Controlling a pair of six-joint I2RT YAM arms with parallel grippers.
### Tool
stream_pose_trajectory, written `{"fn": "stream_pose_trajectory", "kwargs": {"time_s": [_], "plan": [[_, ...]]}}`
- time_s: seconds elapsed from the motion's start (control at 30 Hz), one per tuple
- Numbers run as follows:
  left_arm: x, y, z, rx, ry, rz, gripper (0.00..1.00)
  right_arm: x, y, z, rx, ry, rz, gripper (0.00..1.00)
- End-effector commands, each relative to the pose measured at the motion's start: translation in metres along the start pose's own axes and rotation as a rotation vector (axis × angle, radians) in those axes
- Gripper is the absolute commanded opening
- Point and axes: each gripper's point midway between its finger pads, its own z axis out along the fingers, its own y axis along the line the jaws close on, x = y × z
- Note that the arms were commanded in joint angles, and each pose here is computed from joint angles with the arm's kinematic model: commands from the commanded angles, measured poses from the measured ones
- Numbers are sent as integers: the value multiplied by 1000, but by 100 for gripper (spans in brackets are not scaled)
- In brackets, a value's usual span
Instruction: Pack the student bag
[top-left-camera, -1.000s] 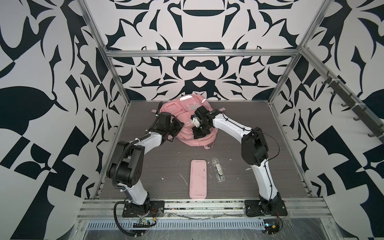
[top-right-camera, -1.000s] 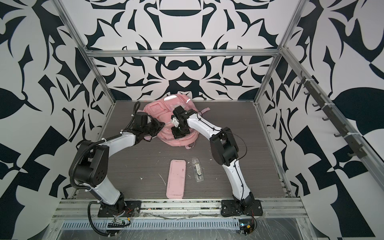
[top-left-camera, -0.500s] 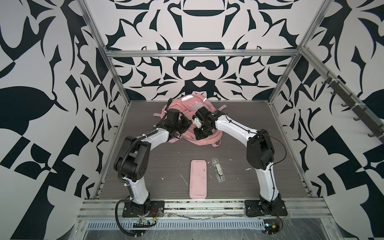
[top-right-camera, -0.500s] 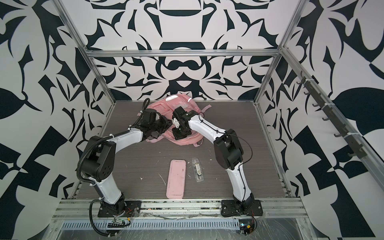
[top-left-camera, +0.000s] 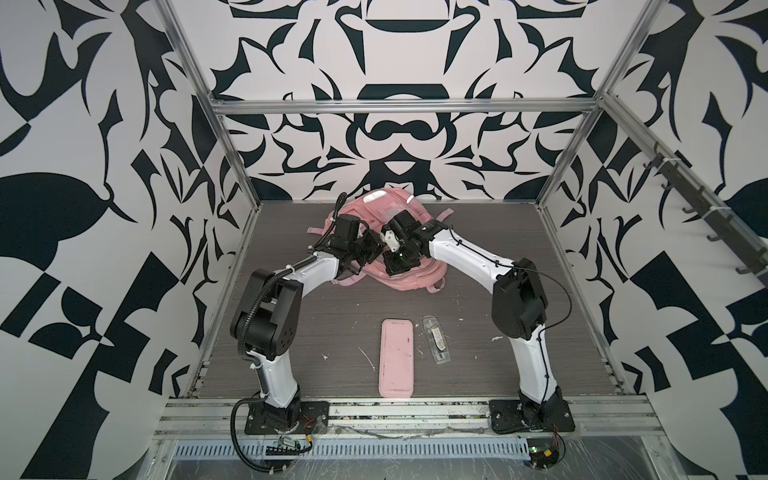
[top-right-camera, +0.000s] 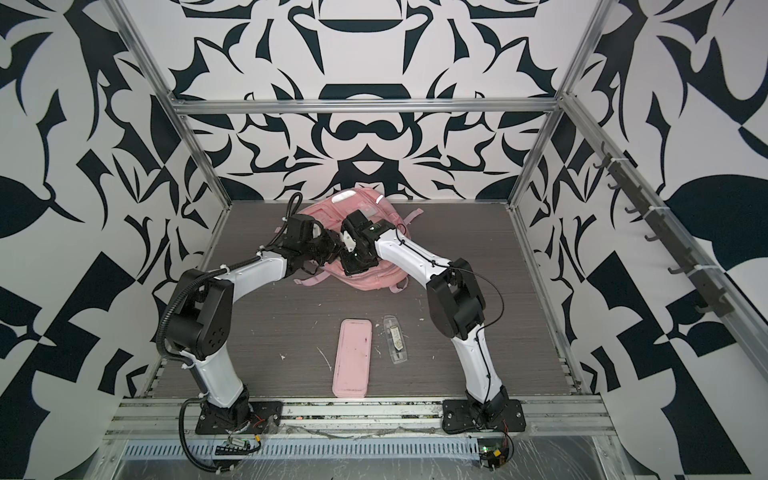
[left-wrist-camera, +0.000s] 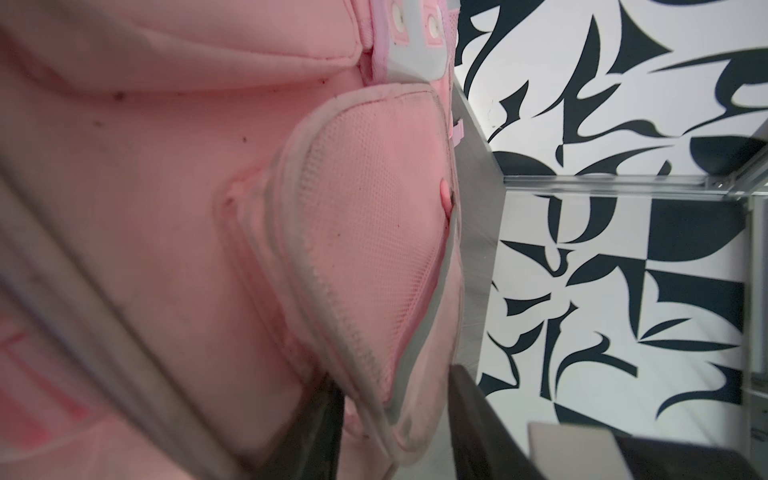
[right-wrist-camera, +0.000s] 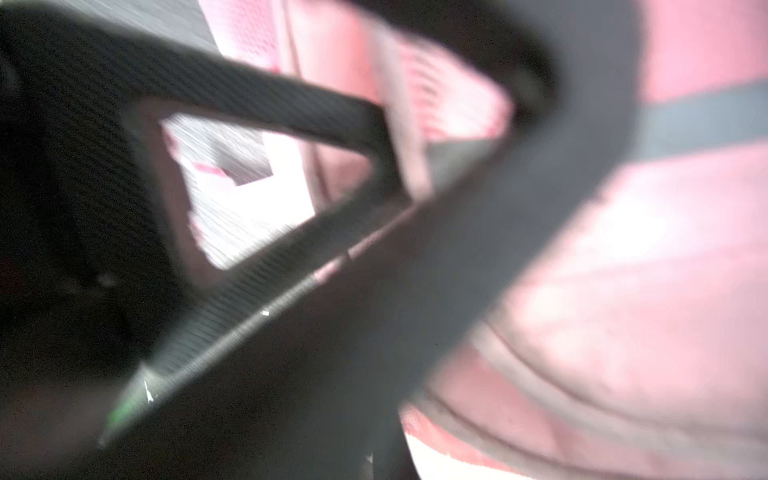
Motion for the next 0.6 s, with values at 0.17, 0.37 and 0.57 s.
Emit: {"fn": "stream_pose_trajectory", "kwargs": {"time_s": [0.17,0.37,0.57], "plan": [[-32,17,-30,-44,-22,57,51,-6,-52,-55,69,-117,84,0],[-34,43,-28,-89,7,47,51,4,-103,-75,152,-144,170,0],[-34,66,-16,-128,35,28,51,17,-128,-83,216,-136,208,0]]}}
